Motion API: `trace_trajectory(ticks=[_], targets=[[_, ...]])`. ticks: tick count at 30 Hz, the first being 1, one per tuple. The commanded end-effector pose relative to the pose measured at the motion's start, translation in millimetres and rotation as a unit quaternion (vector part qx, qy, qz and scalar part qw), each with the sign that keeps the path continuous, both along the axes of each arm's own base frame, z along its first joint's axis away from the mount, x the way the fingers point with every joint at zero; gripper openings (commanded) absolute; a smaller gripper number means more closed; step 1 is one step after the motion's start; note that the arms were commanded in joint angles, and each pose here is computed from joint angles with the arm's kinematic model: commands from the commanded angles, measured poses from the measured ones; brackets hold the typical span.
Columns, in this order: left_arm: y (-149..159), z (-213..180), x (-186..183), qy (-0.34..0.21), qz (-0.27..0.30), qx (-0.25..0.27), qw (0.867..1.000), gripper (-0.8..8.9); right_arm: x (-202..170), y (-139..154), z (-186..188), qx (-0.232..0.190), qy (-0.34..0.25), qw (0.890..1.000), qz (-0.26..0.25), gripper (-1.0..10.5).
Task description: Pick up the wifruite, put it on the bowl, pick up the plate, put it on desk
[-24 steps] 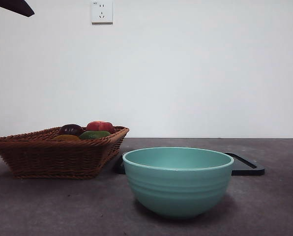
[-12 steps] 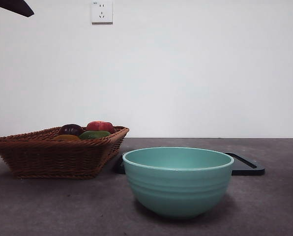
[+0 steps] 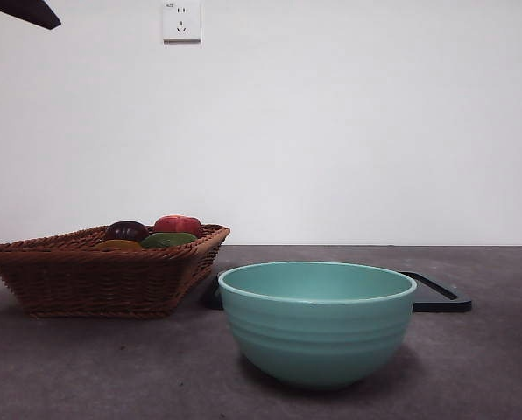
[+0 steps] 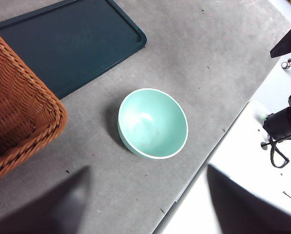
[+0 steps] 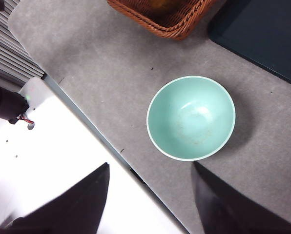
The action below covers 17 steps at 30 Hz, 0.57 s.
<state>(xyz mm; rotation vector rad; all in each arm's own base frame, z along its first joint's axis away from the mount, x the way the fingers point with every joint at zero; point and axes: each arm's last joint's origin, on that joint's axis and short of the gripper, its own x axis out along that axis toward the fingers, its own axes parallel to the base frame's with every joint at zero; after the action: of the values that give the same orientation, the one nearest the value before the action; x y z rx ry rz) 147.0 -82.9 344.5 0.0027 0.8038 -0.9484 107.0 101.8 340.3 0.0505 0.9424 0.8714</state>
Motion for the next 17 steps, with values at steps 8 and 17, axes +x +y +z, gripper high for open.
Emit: trace_trajectory(ticks=[8,17], targets=[[-1.5,3.5,1.2,-0.01,-0.008,-0.003,1.0,0.07,0.3,2.2,2.8,-0.002,-0.013,1.0,0.015,0.1],[-1.5,3.7,1.2,-0.011,-0.008,-0.003,1.0,0.07,1.5,3.2,4.3,0.005,-0.022,1.0,0.015,0.1]])
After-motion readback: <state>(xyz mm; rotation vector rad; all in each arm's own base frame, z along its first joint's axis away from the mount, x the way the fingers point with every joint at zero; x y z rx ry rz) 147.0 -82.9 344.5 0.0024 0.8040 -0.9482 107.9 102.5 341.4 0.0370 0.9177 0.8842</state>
